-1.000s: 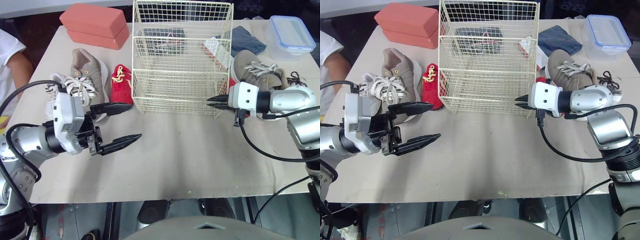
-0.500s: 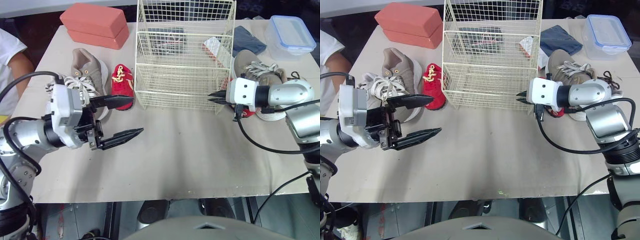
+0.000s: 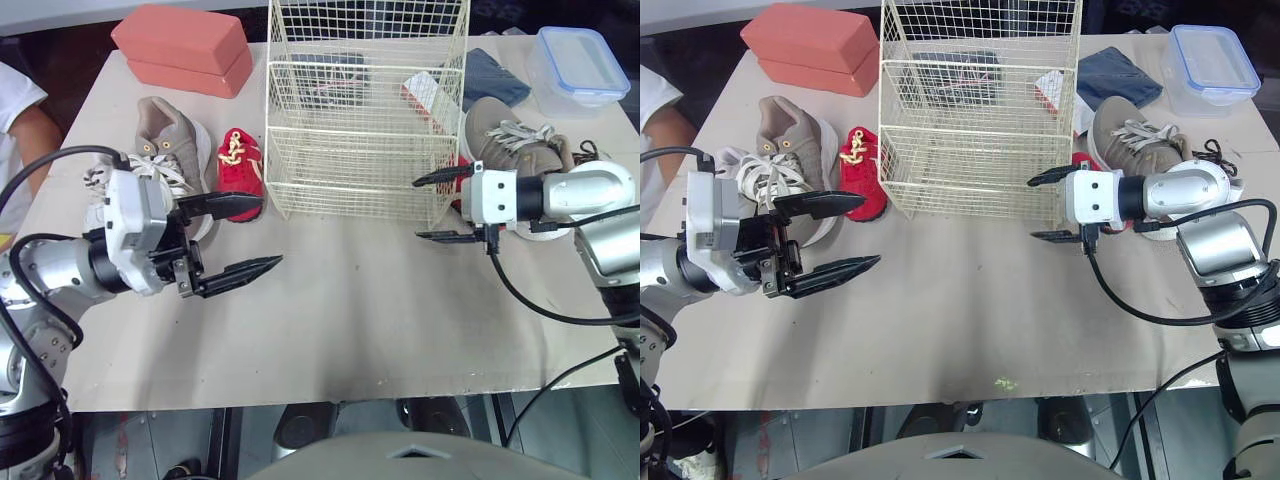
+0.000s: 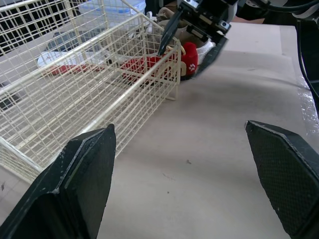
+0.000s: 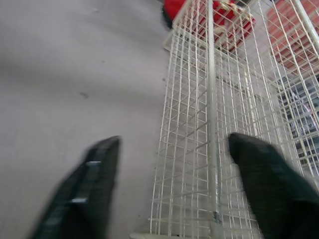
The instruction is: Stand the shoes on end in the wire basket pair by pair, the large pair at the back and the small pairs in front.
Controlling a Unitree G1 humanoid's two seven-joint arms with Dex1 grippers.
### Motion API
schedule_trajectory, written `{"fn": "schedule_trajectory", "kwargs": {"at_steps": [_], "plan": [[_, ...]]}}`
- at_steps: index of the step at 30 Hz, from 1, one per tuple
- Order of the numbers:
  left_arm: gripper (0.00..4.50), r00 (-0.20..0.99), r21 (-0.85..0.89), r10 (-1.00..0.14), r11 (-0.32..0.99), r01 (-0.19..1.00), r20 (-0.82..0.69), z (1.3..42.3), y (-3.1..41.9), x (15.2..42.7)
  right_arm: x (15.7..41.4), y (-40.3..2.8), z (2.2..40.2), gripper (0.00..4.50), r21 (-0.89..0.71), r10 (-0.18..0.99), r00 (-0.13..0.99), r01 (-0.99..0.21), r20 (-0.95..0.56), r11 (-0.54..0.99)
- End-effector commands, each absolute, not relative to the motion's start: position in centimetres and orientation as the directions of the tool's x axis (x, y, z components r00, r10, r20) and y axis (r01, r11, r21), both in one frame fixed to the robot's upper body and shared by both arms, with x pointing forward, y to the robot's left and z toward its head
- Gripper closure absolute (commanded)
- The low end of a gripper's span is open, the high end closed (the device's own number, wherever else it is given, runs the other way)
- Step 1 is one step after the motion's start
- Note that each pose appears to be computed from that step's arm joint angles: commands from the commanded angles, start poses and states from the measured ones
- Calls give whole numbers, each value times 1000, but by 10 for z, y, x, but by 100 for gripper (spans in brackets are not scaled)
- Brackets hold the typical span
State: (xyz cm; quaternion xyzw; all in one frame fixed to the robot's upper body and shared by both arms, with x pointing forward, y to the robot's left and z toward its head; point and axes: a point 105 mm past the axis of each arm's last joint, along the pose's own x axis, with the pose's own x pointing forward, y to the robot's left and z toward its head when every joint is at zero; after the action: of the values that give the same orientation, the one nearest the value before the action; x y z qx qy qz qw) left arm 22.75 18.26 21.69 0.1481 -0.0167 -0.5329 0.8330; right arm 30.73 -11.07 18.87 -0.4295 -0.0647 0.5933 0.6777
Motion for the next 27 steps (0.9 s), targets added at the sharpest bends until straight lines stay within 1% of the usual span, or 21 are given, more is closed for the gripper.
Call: {"fn": "schedule_trajectory", "kwargs": {"at_steps": [1,5,8,10,12,14,15,17,20,23,25,27], "plan": [[0,432,314,-894,380,870,-116,225,183,226,307,-115,208,5,-707,879,307,-705,-366,-48],[0,429,316,-896,378,870,-110,228,182,223,304,-118,229,5,-701,908,322,-712,-270,44],[0,412,311,-907,369,876,-86,232,177,220,304,-136,247,5,-658,908,389,-726,-157,198],[0,394,308,-917,355,883,-71,235,171,218,308,-162,255,5,-613,865,492,-713,-94,339],[0,364,304,-930,330,894,-59,240,163,217,312,-194,258,5,-574,792,608,-670,-61,470],[0,330,300,-943,303,905,-43,246,155,215,313,-221,259,5,-527,720,693,-623,-29,578],[0,310,301,-950,284,910,-41,250,151,215,313,-238,254,5,-502,660,751,-582,-28,640],[0,289,300,-956,263,917,-44,255,146,216,311,-257,247,5,-458,593,805,-539,-32,707],[0,273,298,-960,245,923,-55,260,143,217,303,-269,233,5,-370,532,846,-506,-36,779],[0,275,284,-958,242,928,-83,260,140,218,294,-282,218,5,-281,445,895,-437,-39,854],[0,310,252,-943,273,929,-119,254,140,223,290,-287,205,5,-198,400,916,-399,-37,895],[0,334,225,-933,299,927,-136,252,140,226,288,-287,195,5,-135,379,925,-381,-39,915]]}}
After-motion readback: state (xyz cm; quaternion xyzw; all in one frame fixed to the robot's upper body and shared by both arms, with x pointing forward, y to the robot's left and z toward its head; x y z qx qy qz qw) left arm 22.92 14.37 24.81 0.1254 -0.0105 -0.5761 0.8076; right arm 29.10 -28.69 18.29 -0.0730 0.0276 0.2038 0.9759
